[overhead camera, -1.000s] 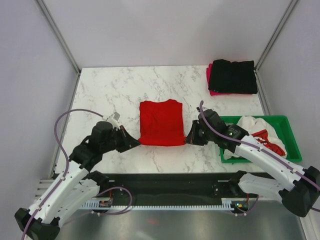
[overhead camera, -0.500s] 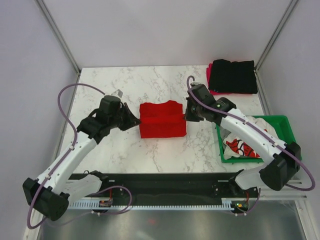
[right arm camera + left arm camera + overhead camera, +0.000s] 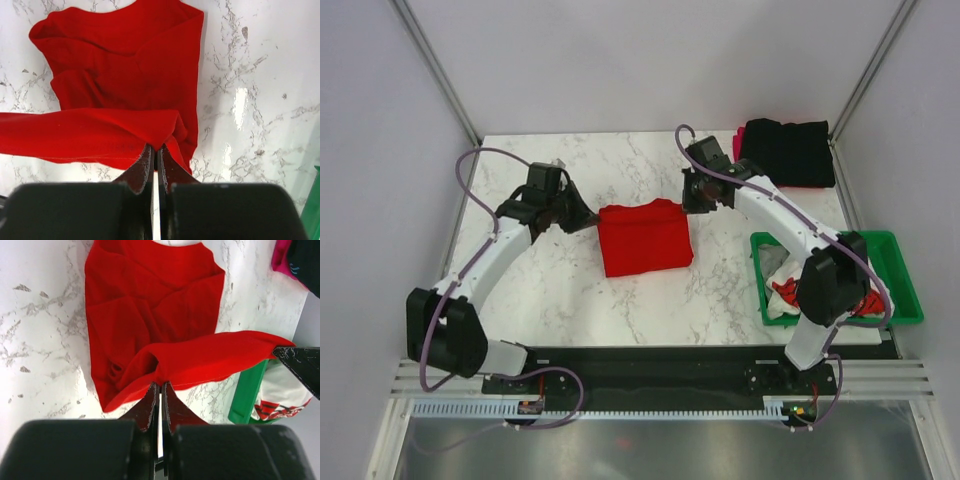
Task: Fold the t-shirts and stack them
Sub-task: Fold the tshirt
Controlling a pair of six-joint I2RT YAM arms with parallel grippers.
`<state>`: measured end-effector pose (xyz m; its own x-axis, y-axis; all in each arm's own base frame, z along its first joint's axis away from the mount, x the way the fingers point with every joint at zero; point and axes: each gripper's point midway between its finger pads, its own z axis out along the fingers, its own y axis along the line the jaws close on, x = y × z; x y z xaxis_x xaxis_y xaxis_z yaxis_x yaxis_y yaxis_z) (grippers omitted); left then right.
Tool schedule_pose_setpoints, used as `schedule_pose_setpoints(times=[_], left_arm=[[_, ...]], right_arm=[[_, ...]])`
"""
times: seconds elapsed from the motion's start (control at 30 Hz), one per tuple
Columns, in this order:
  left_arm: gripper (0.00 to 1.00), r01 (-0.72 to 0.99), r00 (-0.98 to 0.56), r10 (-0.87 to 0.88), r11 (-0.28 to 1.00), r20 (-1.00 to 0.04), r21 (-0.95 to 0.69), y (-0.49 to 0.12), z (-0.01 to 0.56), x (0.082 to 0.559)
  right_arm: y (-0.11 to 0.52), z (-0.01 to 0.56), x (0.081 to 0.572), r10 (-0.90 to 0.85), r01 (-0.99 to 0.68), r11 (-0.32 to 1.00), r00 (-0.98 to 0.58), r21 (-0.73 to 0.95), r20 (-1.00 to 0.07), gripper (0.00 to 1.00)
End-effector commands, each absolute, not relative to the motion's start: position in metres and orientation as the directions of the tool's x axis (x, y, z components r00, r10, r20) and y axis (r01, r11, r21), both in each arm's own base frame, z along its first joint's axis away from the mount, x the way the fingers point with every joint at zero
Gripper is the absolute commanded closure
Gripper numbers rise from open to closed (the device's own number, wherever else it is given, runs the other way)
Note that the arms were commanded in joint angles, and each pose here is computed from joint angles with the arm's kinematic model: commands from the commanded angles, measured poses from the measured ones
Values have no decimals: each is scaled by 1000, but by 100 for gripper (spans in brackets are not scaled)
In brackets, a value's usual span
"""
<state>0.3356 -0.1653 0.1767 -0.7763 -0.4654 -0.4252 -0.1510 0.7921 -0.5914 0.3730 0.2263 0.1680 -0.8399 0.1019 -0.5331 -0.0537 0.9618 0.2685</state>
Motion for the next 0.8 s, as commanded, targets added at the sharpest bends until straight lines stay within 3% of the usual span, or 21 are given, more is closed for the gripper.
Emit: schedule_pose_setpoints(times=[0.0, 0.4, 0.77], left_arm=[[98, -92, -735, -458, 797, -499, -597, -158, 194, 368], [98, -141, -774, -459, 796, -435, -589, -155, 149, 430], [98, -180, -790, -466, 797, -398, -577, -148, 112, 453]], right_arm=[[220, 163, 397, 81, -61, 971, -827, 233, -556, 100], [222, 127, 451, 88, -46, 970, -846, 237, -526, 100], [228, 92, 475, 84, -53, 963, -872, 264, -482, 100]])
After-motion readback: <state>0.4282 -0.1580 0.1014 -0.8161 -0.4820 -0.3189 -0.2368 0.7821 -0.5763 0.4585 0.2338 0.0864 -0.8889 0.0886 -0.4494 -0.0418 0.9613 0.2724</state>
